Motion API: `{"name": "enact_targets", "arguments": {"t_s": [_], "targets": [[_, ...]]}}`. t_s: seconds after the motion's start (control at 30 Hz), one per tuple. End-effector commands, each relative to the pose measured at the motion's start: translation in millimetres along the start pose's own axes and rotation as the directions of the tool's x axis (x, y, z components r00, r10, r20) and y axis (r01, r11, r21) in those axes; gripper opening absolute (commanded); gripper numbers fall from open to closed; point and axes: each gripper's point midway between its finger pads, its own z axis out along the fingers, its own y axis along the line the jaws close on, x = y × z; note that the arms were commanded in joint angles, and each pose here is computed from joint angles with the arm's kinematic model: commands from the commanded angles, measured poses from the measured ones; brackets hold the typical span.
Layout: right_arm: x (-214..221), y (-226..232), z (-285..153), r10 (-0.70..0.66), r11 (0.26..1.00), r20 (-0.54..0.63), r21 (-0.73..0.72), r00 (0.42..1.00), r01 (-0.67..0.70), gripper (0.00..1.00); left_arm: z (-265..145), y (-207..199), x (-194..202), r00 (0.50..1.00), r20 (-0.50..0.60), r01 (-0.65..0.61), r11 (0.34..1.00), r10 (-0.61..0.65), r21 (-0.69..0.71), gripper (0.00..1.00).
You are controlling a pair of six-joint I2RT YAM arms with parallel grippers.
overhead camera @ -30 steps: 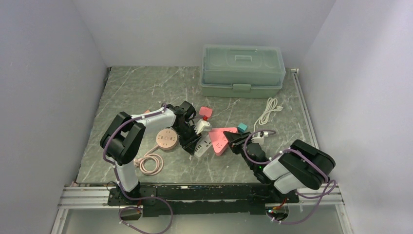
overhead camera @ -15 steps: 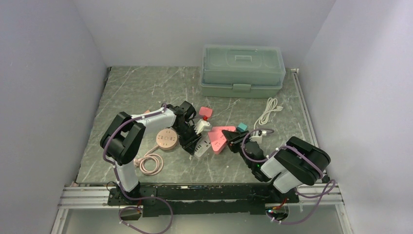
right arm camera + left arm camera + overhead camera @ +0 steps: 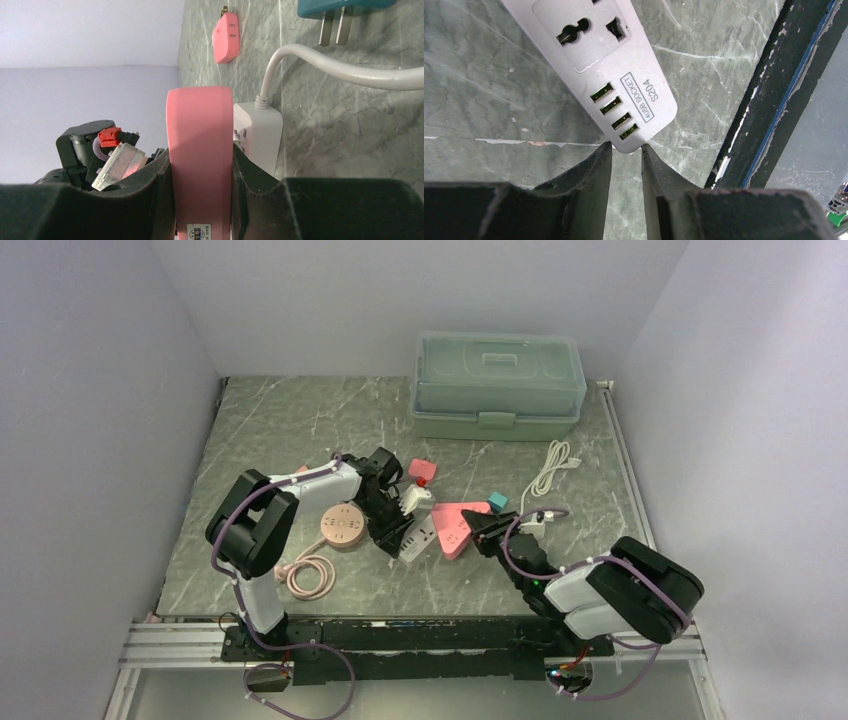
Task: Insert the plug
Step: Insert the plug into the socket.
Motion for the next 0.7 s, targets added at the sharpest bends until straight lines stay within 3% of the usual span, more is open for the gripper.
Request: {"name": "enact_targets", "arguments": {"t_s": [0.0,0.27,0.67], "targets": [[0.5,-19.4,2.2,-0.024,0.998,0.002,0.055,1.0,0.024,0.0,-11.6,-6.7,-23.0,0.995,0.084,-0.049,0.999,0.049,0.002,0.33],[12.3,-19.4,10.8,-0.023,0.998,-0.041,0.052,0.999,0.025,0.0,-12.4,-6.8,-22.3,0.995,0.082,-0.053,0.999,0.053,-0.002,0.33],[-6.9,-26.9,-6.6,-0.048,0.993,0.02,0.108,0.999,0.045,0.0,-12.3,-6.1,-26.3,0.994,0.094,-0.053,0.999,0.053,0.0,0.33]]}}
